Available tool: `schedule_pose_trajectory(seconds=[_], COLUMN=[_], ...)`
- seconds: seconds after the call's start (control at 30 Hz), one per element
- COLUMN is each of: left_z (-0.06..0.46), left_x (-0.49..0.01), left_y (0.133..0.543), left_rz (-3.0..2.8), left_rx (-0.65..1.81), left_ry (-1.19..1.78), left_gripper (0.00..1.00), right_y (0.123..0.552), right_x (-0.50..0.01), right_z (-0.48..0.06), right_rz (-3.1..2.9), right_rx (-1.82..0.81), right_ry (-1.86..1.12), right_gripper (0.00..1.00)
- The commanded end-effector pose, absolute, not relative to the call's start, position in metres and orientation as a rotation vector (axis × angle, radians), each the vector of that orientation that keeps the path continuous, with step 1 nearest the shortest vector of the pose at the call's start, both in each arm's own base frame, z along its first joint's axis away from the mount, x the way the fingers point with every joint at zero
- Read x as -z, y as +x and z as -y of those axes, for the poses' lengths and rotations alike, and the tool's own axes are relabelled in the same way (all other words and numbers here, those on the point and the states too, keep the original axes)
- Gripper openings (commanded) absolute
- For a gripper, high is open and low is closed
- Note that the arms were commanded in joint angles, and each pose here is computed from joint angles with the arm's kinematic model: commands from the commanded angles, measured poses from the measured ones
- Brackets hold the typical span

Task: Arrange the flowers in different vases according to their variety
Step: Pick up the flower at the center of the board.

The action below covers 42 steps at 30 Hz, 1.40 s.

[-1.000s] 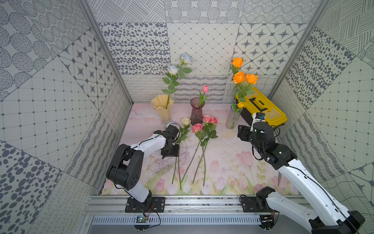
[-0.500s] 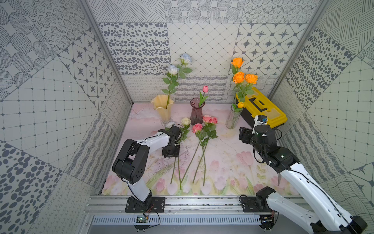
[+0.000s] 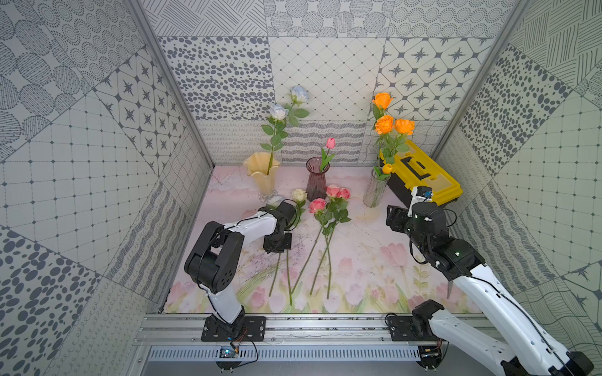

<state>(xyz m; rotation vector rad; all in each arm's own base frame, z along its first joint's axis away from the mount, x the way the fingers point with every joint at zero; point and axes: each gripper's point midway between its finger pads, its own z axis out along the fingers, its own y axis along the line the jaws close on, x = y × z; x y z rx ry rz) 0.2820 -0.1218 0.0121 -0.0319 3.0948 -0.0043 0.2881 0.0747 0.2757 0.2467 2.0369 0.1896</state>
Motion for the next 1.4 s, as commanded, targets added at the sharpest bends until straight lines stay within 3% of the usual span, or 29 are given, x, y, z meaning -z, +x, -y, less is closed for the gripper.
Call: schedule_pose_trajectory(seconds=[0.0, 0.53, 0.9, 1.37], left_z=[0.110, 0.104, 0.117, 0.113], left_x=[-0.008, -0.134, -0.266, -0.388], left_y=[0.271, 0.298, 0.319, 0.359], left_rz=[-3.104, -2.664, -2.190, -1.736], left_rx=[-0.074, 0.031, 0.164, 0.040], left_ry=[-0.051, 0.039, 0.217, 0.268], left_gripper=[0.00, 0.00, 0.00, 0.00], right_y=[0.287, 0.275, 0.276, 0.277], right_x=[-0.272, -0.223, -0.215, -0.206], right_z=[-0.076, -0.104, -0.108, -0.112], right_rz=[-2.032, -2.177, -2.195, -2.206], right_rx=[-0.212, -0.384, -0.415, -0.443], right_ry=[0.255, 0.230, 0.244, 0.264], right_gripper=[0.72, 0.75, 0.75, 0.75])
